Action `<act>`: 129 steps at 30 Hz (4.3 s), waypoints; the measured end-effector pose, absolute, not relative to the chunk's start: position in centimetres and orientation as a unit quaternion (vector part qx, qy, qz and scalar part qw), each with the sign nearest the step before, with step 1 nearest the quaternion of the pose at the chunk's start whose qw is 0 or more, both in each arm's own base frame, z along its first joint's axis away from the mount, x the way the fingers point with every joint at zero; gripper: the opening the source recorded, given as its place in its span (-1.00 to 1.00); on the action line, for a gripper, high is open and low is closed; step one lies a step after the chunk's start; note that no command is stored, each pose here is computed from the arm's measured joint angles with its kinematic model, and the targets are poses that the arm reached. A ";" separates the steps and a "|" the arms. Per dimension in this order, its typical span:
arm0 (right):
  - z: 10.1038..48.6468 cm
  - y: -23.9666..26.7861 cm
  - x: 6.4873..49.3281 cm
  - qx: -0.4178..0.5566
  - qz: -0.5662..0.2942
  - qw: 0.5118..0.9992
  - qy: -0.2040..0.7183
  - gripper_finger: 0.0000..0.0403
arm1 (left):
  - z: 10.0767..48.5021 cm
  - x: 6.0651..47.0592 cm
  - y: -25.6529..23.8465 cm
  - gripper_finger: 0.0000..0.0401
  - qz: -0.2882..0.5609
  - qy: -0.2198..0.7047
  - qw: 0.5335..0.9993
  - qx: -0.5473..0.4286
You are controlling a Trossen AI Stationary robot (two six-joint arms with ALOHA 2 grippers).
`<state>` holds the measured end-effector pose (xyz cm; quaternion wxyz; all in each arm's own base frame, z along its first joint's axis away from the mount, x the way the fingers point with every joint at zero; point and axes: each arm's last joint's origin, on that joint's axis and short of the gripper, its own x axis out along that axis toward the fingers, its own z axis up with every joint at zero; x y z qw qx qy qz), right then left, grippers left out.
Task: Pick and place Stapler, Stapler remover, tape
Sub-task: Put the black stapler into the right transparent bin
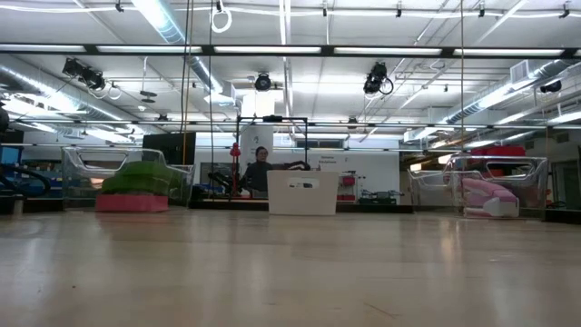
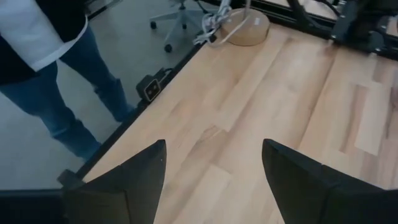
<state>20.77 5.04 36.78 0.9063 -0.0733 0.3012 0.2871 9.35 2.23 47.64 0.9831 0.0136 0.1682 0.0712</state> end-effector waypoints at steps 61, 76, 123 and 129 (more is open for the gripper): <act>30.2 21.5 13.7 -0.390 0.540 0.651 0.365 0.30 | 47.7 9.4 2.2 -0.86 0.071 0.166 0.983 0.014; 26.2 20.8 13.7 -0.457 0.574 0.580 0.353 0.30 | 47.7 9.4 2.2 -0.86 0.071 0.166 0.983 0.014; 14.5 14.7 15.1 -0.367 0.521 0.632 0.440 -0.30 | 47.7 9.4 2.2 -0.86 0.071 0.166 0.983 0.014; 14.5 14.8 15.2 -0.365 0.521 0.637 0.435 -0.45 | 47.7 9.4 2.2 -0.86 0.071 0.166 0.983 0.014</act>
